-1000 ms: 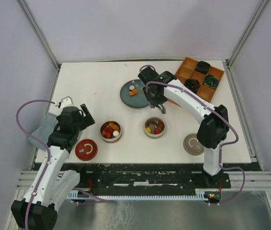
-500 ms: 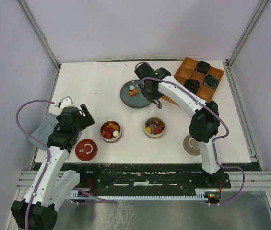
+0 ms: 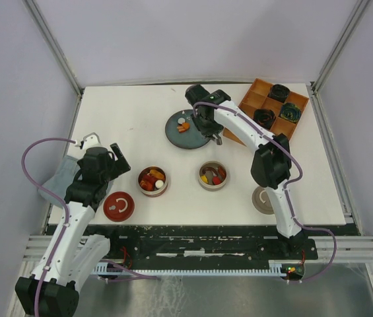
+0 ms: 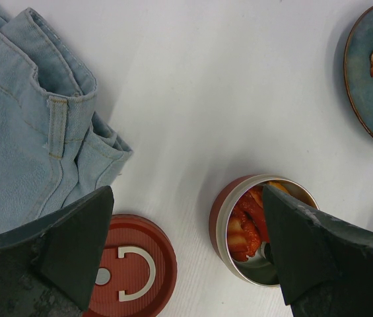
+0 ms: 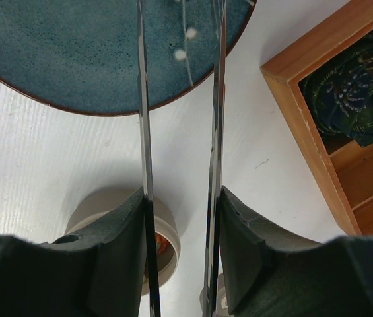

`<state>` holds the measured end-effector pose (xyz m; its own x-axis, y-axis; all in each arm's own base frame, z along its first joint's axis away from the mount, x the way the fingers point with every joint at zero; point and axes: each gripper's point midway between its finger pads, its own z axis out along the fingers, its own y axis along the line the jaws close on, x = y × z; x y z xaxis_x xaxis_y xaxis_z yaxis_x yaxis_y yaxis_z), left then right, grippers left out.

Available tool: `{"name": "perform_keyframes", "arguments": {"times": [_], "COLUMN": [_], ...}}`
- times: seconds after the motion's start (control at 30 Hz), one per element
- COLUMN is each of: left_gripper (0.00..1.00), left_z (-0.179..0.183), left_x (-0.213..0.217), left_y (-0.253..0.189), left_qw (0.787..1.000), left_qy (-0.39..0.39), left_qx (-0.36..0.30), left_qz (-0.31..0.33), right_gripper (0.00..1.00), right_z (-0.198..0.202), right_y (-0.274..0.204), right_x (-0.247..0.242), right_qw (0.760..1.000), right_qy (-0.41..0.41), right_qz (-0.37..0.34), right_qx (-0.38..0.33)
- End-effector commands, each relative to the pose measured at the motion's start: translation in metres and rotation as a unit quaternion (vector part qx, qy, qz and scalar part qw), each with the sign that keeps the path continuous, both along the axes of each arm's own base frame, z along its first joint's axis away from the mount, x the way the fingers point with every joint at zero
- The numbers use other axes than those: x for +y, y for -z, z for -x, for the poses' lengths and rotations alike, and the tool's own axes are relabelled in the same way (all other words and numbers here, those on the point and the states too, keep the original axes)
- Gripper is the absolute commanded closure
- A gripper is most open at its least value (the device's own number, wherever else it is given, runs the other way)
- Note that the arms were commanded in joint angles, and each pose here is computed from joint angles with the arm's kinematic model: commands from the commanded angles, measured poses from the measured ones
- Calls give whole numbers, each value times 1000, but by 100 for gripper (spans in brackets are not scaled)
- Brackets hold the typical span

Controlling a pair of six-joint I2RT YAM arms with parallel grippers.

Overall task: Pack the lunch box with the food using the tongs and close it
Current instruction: Pick up the fake food from the plate.

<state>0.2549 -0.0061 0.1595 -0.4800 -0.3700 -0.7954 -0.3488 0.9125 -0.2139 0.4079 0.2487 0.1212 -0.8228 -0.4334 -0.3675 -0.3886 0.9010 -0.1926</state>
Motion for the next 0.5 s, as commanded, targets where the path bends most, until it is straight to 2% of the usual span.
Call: {"name": "perform_keyframes", "arguments": {"times": [0.0, 0.47], "left_gripper": [1, 1], "left_z": [-9, -9], "left_x": [0, -2], "left_y": [-14, -12], "left_qw": [999, 999], "left_qy": [6, 12], "left_qx": [-33, -30], "left_qz": [-4, -3], "right_gripper": [49, 50], "right_z": [-9, -17], "right_y": [-12, -7], "right_x": [10, 9], "right_qw": [1000, 1000], "right_qy": [-13, -18], "right_qz": [-18, -2], "right_qx": [-13, -17]}}
